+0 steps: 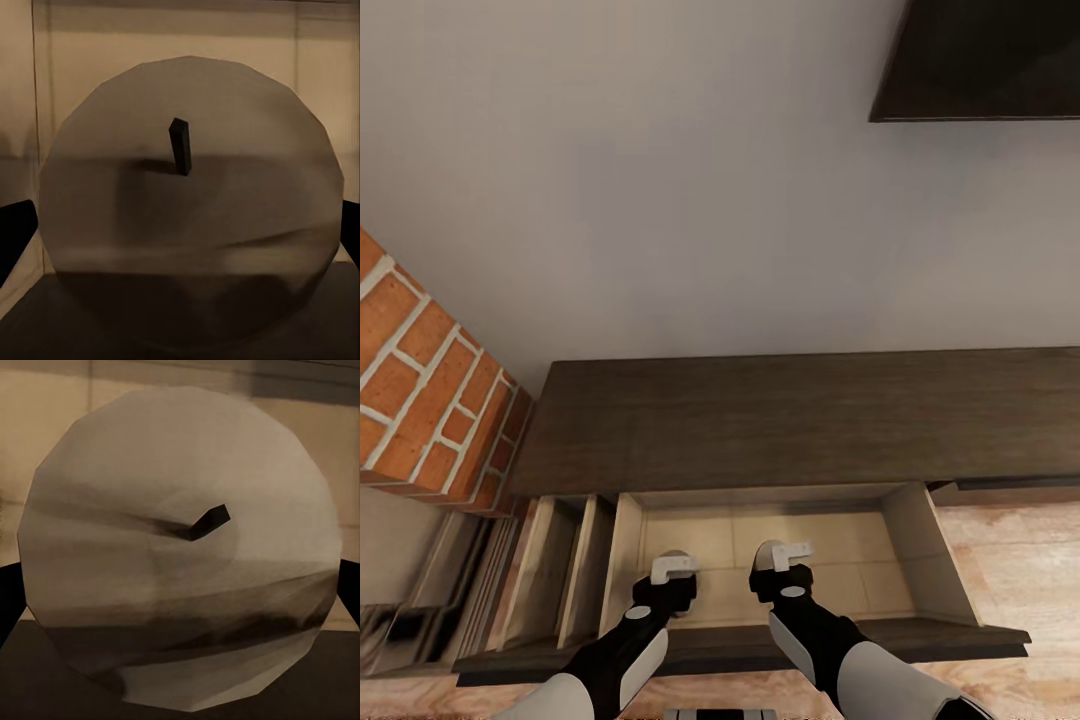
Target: Place each of the two pumpkins and all three candles from the living room inside a cabinet in the living room (use any cabinet), then make sure every cabinet is closed, and position the cauldron so it is next to a table in the living room.
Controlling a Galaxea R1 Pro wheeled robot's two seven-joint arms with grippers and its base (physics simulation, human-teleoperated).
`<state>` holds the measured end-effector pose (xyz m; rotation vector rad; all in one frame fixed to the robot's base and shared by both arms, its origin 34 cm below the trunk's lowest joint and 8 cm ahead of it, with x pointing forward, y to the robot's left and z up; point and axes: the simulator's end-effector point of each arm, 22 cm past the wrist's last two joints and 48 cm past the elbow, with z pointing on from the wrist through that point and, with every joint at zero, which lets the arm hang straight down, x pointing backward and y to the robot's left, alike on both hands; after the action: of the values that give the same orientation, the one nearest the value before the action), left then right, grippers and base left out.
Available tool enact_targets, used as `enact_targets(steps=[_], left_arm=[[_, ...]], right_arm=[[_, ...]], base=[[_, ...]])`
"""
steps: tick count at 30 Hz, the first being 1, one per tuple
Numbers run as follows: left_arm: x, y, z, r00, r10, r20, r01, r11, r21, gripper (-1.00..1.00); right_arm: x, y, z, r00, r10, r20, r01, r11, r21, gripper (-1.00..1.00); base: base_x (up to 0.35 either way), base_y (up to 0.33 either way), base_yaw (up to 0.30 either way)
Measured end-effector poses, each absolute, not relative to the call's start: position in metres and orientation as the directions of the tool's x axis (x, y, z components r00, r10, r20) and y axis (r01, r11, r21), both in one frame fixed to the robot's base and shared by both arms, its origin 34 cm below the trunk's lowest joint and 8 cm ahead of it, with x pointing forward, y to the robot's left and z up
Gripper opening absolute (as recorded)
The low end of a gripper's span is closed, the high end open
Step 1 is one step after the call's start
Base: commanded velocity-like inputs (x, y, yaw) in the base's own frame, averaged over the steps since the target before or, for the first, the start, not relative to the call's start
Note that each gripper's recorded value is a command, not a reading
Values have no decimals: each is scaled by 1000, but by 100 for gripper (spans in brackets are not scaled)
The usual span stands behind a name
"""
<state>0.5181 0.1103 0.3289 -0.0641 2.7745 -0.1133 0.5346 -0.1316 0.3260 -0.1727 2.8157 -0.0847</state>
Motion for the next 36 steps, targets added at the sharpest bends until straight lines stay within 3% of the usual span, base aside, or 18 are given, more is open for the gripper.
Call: enact_targets(steps=[36], left_arm=[[513, 106, 314, -929, -75, -362, -34, 992, -118, -100]], right_arm=[[510, -120, 303, -956, -135, -260, -134, 991, -19, -100]], base=[[12, 0, 0]])
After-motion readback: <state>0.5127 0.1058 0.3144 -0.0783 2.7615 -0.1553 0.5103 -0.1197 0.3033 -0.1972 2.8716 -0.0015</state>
